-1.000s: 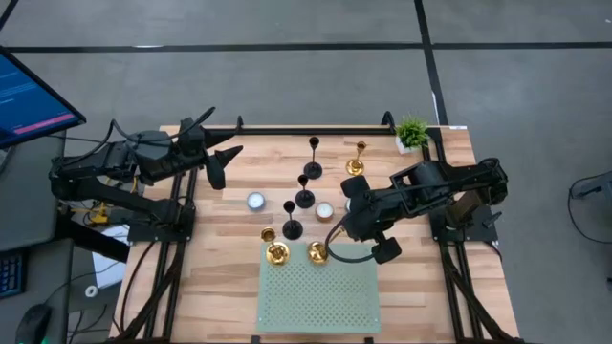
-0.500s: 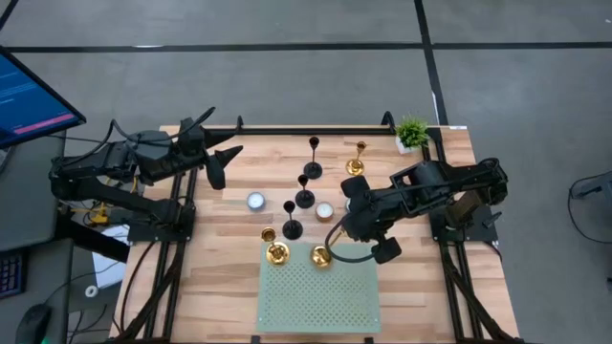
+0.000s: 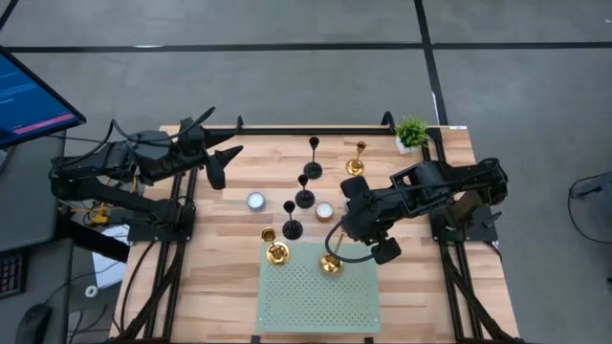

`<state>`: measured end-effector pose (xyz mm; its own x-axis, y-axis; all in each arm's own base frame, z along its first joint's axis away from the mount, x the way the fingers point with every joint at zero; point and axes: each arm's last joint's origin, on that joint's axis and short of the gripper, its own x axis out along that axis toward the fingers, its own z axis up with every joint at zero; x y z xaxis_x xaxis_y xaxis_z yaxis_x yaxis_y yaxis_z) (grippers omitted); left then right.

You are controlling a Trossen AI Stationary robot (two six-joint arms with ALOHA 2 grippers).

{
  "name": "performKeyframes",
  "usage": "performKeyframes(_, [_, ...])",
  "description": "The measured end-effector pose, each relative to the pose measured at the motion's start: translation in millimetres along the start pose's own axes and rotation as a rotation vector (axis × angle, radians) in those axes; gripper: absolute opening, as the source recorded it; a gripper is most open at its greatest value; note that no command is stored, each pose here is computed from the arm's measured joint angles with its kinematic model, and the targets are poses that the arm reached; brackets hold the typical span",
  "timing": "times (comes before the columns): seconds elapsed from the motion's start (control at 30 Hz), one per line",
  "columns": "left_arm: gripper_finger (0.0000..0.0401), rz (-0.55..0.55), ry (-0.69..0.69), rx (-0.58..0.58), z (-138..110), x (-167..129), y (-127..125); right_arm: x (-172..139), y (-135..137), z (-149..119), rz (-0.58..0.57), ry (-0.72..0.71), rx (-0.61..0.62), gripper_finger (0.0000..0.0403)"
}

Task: Pick & Place candle stick holders
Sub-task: Put the right gold candle holder on the shelf aligned with the other gold candle holder

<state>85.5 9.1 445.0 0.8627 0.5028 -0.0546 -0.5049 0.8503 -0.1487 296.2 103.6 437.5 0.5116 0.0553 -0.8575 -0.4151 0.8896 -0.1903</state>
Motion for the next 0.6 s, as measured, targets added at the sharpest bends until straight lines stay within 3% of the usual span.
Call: performKeyframes(0.6, [0.0214,0.000,-0.001,0.000,0.1,-0.1,0.1,-2.0,10.9,3.6,0.033,-0.031,-0.019,0.0181])
